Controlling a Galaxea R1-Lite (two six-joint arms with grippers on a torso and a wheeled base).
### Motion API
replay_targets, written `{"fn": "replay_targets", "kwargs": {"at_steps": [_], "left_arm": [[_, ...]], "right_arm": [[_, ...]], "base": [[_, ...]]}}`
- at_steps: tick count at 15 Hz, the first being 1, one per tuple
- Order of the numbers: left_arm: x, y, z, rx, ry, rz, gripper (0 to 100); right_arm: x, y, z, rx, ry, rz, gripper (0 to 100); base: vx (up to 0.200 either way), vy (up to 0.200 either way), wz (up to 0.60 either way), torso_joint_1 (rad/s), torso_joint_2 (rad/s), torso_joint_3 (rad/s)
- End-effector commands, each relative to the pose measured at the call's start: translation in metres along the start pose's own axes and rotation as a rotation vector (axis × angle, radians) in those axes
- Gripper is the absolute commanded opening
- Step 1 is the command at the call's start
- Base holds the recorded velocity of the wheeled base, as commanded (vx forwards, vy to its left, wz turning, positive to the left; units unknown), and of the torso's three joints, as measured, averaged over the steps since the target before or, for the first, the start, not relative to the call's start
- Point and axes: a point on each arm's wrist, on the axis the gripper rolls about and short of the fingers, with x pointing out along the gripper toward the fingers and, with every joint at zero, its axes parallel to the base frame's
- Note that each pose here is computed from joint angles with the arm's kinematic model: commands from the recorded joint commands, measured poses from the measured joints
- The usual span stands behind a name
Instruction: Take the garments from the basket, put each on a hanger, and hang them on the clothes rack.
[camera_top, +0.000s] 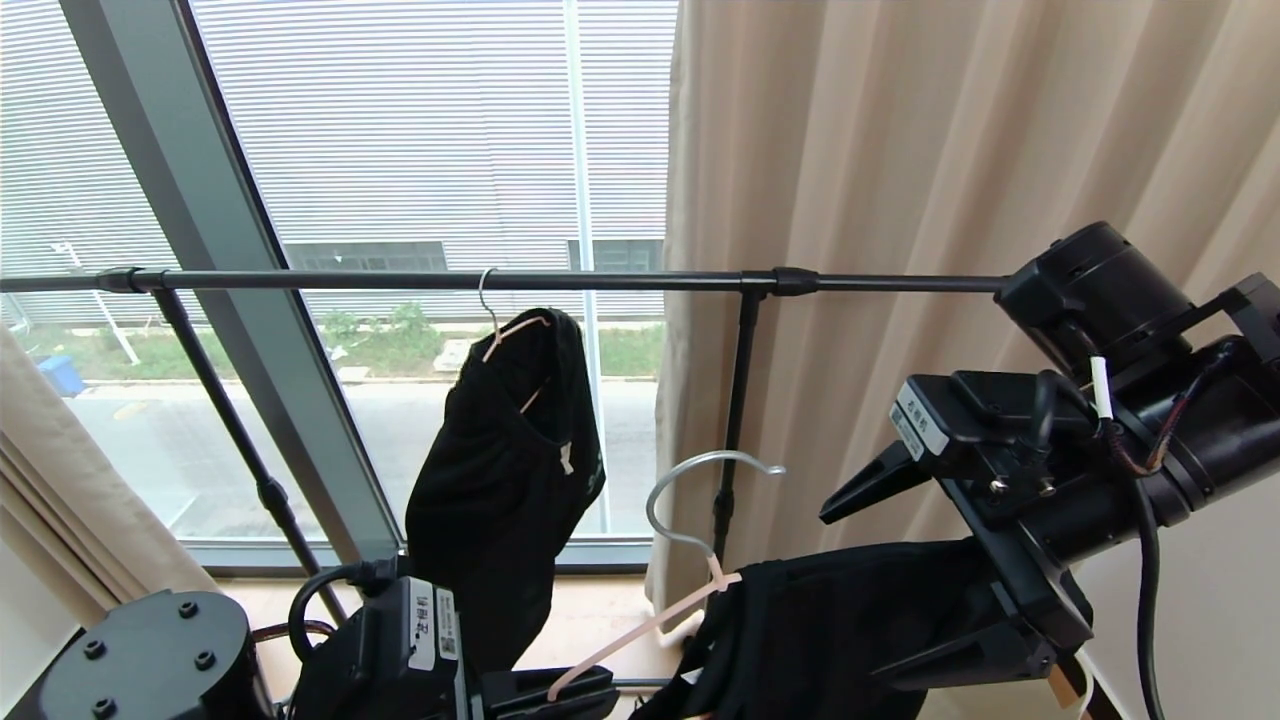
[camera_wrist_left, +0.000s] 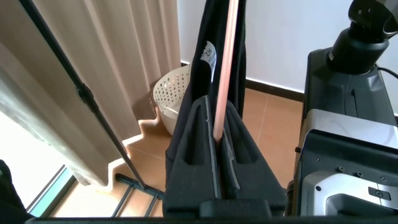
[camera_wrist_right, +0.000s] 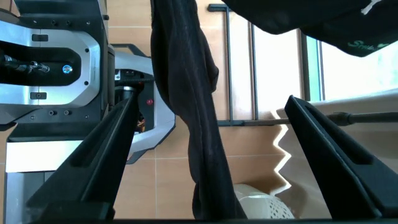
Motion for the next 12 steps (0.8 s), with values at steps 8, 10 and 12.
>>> {"fn": "replay_targets", "kwargs": {"at_steps": [8, 10, 12], "left_arm": [[0.0009, -0.0008, -0.001, -0.002, 0.005, -0.006, 0], [0.0009, -0.0008, -0.0012, -0.003, 0.006, -0.006, 0], [0.0009, -0.0008, -0.001, -0.002, 0.005, -0.006, 100]], "right_arm": [[0.0011, 0.0019, 0.0007, 0.006, -0.001, 0.005, 0], [0.0004, 0.0027, 0.0006, 0.006, -0.001, 0.005, 0], [-0.0013, 0.0038, 0.0011, 0.002, -0.005, 0.001, 0]], "base": [[0.0, 0.0, 0.0, 0.0, 0.0, 0.0], [0.0, 0.0, 0.0, 0.0, 0.0, 0.0], [0.0, 0.0, 0.0, 0.0, 0.0, 0.0]]}}
